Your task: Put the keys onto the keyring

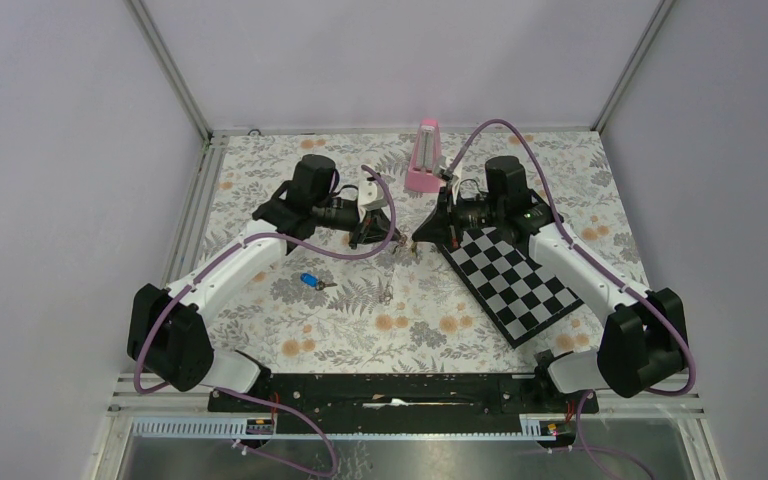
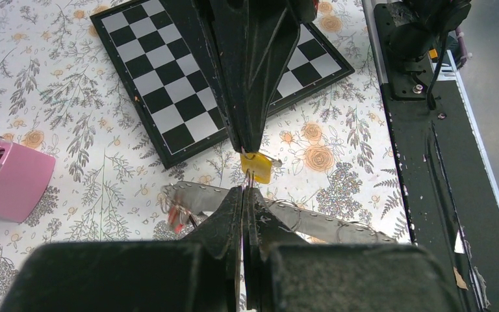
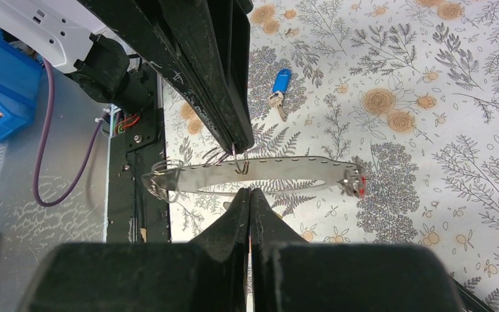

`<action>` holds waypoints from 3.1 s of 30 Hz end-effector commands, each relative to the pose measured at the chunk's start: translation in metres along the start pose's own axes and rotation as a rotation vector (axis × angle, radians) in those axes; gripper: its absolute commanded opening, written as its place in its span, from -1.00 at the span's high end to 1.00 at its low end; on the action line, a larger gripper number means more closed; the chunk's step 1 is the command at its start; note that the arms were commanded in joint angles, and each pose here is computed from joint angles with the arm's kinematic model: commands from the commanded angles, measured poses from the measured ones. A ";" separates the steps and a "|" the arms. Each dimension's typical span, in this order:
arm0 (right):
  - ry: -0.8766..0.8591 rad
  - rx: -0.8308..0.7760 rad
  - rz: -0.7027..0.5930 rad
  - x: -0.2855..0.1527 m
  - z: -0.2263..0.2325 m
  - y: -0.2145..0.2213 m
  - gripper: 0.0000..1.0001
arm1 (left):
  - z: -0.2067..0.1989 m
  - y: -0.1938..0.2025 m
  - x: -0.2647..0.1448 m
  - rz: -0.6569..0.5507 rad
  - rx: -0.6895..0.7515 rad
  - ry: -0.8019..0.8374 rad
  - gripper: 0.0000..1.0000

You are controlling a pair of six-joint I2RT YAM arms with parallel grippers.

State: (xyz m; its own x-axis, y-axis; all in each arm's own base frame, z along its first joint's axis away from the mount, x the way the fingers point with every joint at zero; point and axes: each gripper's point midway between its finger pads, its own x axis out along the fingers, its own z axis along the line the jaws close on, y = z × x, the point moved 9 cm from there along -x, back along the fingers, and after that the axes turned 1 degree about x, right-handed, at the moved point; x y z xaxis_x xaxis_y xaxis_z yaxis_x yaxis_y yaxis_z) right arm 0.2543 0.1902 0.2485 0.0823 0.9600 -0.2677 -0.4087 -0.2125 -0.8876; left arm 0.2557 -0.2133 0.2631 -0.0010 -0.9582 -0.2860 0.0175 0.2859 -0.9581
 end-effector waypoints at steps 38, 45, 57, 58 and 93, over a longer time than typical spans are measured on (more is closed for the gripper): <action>0.005 0.086 -0.046 0.008 -0.009 -0.005 1.00 | 0.002 -0.021 0.005 -0.064 0.059 -0.016 1.00; 0.014 0.097 -0.042 0.009 -0.011 -0.003 1.00 | 0.000 -0.020 0.005 -0.065 0.064 -0.010 1.00; -0.030 0.074 -0.075 0.010 -0.008 0.009 1.00 | -0.001 -0.020 0.006 -0.102 0.044 0.012 1.00; -0.034 0.070 -0.080 0.010 -0.007 0.011 0.97 | -0.002 -0.020 0.006 -0.109 0.038 0.016 1.00; -0.081 -0.105 -0.144 -0.028 0.016 -0.014 0.06 | -0.008 -0.015 0.019 -0.333 -0.205 0.096 1.00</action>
State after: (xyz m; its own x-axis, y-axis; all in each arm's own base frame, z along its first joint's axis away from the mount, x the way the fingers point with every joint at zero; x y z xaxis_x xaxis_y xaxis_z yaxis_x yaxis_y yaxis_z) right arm 0.2439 0.1676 0.2548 0.0894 0.9852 -0.1462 -0.3710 -0.1032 -0.9229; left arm 0.2488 -0.2329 0.2563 -0.0370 -0.9984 -0.0439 -0.2251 0.0511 -0.9730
